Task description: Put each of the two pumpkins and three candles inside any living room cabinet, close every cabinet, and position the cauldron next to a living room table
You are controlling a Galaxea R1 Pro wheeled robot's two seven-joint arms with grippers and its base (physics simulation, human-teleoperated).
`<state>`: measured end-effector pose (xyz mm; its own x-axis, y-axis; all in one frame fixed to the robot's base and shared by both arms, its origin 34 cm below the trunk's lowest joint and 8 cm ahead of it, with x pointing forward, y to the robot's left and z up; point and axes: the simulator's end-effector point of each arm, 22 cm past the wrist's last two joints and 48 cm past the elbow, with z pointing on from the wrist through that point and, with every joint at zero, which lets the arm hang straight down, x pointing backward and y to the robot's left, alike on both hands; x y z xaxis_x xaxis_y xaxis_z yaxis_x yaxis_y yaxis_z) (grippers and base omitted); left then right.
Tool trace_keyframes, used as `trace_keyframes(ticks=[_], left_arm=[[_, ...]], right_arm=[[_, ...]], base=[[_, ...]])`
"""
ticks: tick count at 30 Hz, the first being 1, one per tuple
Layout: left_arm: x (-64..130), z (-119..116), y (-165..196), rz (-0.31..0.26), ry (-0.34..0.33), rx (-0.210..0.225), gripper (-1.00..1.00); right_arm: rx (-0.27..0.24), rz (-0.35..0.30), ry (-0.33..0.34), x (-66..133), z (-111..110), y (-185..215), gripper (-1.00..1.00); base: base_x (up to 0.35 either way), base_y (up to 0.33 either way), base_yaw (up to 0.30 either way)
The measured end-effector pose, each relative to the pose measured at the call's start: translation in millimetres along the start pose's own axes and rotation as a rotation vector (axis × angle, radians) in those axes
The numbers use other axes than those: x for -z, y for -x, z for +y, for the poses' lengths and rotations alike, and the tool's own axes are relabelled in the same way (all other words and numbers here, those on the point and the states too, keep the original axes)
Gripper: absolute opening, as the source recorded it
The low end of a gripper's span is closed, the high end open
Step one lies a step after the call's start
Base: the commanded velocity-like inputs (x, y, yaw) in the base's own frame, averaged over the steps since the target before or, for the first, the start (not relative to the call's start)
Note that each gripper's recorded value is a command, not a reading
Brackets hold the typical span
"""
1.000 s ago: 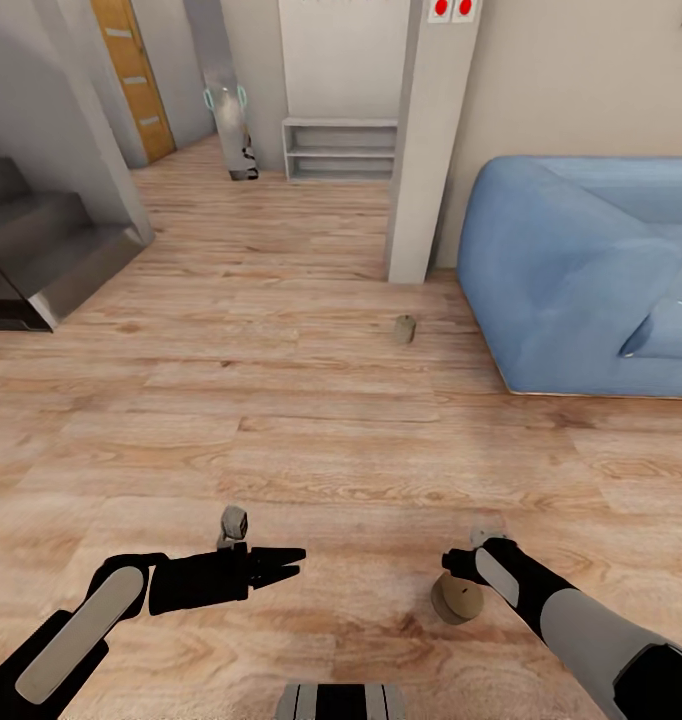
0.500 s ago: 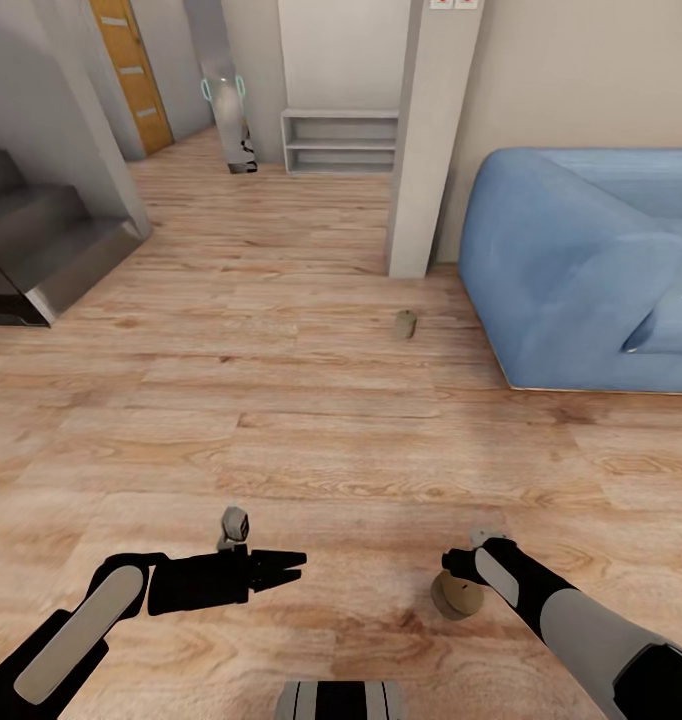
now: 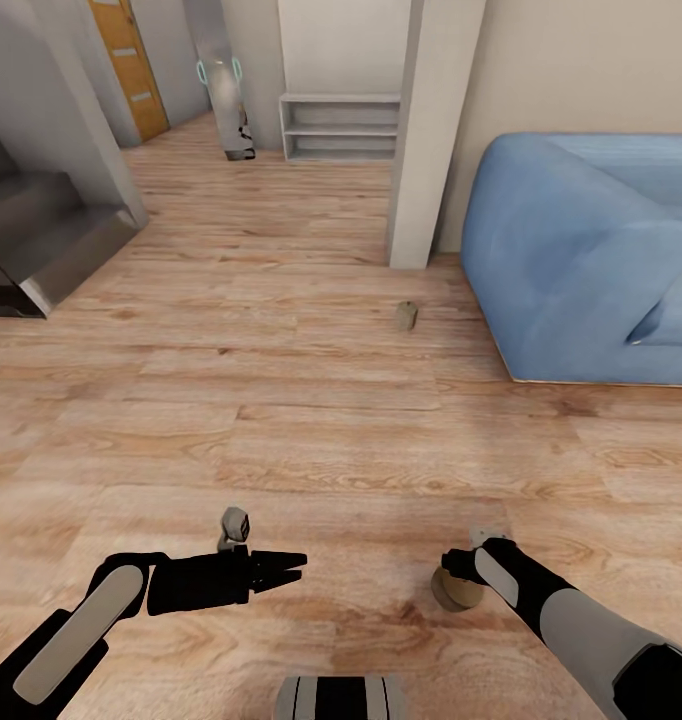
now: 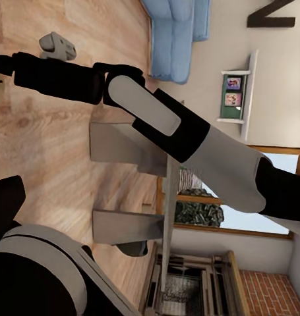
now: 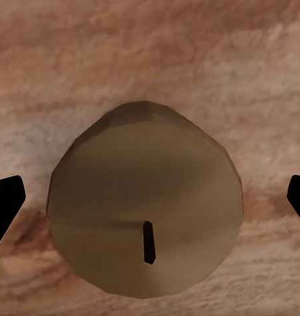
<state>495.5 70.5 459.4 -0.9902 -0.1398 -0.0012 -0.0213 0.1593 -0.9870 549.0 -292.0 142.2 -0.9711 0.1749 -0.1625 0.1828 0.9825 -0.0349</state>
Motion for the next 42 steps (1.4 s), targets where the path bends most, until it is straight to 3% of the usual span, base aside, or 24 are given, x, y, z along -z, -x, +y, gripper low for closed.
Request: trace_keyframes(ticks=[4,26,42], left_arm=[[-1.1,7.2,-0.6,0.002,0.003,0.016,1.0],[-1.3,7.4,-1.0,0.003,0.003,0.016,1.0],[-1.2,7.4,-0.9,0.003,0.003,0.016,1.0]], right_arm=[[0.001,0.016,-0.003,-7.0,-0.8,-7.0,1.0],[0.001,0.0,-0.002,-7.0,0.0,-3.5,1.0],[-0.001,0.009,0.032,-8.1,5.7,-7.6,1.0]], base=[[0.0,0.0,0.0],[0.0,0.0,0.0],[0.0,0.0,0.0]])
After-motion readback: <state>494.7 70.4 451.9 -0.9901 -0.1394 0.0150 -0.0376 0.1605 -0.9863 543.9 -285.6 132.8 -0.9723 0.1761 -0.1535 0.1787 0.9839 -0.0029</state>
